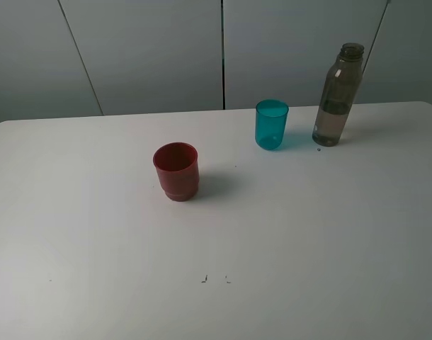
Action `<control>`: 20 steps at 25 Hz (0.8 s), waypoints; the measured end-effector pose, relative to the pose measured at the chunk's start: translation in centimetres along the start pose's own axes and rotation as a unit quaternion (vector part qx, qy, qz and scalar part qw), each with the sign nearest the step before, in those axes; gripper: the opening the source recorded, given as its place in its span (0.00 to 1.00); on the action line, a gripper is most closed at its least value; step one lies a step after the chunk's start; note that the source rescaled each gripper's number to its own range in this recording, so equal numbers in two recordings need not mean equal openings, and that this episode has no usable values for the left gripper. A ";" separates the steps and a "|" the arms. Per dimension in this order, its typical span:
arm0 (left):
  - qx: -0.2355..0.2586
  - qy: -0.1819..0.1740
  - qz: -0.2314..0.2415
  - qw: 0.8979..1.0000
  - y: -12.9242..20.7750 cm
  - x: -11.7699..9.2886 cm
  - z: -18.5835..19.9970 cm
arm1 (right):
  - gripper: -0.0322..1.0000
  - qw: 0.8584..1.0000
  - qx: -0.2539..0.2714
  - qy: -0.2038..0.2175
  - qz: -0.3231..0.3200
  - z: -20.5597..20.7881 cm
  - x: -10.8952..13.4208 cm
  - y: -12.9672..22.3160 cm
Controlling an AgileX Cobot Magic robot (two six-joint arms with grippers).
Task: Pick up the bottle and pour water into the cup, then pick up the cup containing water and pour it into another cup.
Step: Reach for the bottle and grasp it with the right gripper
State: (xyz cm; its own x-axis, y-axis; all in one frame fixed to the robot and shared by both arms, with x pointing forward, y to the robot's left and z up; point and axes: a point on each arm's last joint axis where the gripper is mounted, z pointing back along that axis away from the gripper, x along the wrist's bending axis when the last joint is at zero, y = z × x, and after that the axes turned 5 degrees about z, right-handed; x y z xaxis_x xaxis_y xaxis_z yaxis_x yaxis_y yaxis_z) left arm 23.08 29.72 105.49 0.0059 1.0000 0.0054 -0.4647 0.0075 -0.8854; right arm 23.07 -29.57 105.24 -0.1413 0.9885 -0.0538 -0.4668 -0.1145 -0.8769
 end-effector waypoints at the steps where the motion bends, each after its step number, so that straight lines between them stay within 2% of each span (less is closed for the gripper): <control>1: 0.000 0.000 0.000 1.000 0.0 0.0 0.0 | 1.00 1.000 0.000 0.000 0.000 0.0 0.0 0.0; 20: 0.000 0.000 0.000 1.000 0.0 0.0 0.0 | 1.00 1.000 0.000 0.000 0.000 0.0 0.0 0.0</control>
State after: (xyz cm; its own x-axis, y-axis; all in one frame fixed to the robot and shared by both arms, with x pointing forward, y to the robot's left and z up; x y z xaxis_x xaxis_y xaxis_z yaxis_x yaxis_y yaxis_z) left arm 23.08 29.72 105.49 0.0059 1.0000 0.0054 -0.4647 0.0075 -0.8854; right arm 23.07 -29.57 105.24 -0.1413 0.9885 -0.0538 -0.4668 -0.1145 -0.8769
